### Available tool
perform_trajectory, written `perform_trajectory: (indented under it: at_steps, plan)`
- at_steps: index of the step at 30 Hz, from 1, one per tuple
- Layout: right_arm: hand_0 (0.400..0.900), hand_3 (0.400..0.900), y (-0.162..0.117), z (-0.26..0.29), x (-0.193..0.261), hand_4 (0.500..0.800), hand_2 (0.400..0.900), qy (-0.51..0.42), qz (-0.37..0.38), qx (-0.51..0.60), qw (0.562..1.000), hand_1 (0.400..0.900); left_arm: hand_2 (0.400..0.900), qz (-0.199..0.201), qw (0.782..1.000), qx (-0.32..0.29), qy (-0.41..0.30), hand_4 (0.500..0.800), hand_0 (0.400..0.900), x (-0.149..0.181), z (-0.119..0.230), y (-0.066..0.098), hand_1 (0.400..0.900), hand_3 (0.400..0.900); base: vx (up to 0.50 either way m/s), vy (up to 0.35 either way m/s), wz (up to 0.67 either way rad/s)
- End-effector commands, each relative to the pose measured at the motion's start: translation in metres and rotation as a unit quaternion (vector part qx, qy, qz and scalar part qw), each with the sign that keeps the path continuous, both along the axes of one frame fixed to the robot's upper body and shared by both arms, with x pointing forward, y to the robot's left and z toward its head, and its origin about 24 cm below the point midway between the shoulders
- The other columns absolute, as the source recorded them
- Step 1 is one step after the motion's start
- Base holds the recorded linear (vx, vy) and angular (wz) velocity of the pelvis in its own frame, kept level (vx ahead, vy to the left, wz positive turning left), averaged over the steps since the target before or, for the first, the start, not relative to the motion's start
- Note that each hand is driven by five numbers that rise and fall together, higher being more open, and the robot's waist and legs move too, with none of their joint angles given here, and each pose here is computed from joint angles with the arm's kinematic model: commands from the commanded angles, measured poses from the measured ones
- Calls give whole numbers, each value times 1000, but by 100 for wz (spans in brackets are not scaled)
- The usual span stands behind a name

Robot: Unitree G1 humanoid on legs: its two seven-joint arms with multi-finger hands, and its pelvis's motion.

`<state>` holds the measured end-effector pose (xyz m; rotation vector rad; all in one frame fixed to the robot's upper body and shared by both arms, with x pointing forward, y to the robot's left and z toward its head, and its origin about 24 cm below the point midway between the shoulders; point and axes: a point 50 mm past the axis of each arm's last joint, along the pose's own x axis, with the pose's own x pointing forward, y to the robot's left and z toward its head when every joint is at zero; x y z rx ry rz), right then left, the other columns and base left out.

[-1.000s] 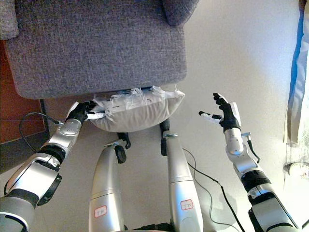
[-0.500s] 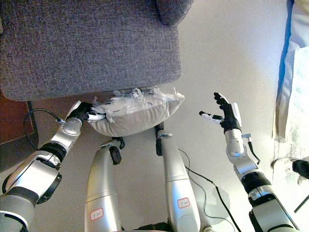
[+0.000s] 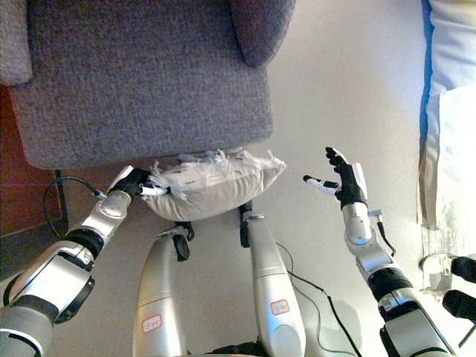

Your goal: Pick up the pillow and put it on the sofa.

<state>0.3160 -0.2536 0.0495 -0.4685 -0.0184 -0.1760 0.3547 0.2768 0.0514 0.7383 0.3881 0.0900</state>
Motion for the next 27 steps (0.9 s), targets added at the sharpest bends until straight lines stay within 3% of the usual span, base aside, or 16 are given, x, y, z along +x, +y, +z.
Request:
perform_trajectory:
  at_steps: [1,9,15,20,24,27]
  plan:
    - [900,900,-25,12,-8,800,900,-34,-39,-18,998,900,400,-42,997,-15,-57,500,400,-3,5,-8,400,400,0,0,0]
    - [900,900,-47,-30,-32,800,900,63,-70,-27,995,900,400,-82,994,-57,-50,500,400,-38,-32,-22,400,400,72,-1,-1]
    - [900,900,-63,-64,-64,800,900,140,-100,-19,985,900,400,-87,987,-121,-54,500,400,-74,-42,-16,400,400,145,0,-1]
    - [900,900,-73,-77,-82,800,900,176,-123,-16,977,900,400,-99,985,-123,-74,500,400,-83,-28,-8,400,400,136,23,6]
    - [900,900,-80,-84,-92,800,900,204,-135,-14,969,900,400,-143,979,-92,-116,500,400,-72,12,-8,400,400,111,30,6]
    - [900,900,-82,-86,-95,800,900,216,-133,-16,967,900,400,-153,973,-73,-155,500,400,-60,44,-8,400,400,68,28,-1]
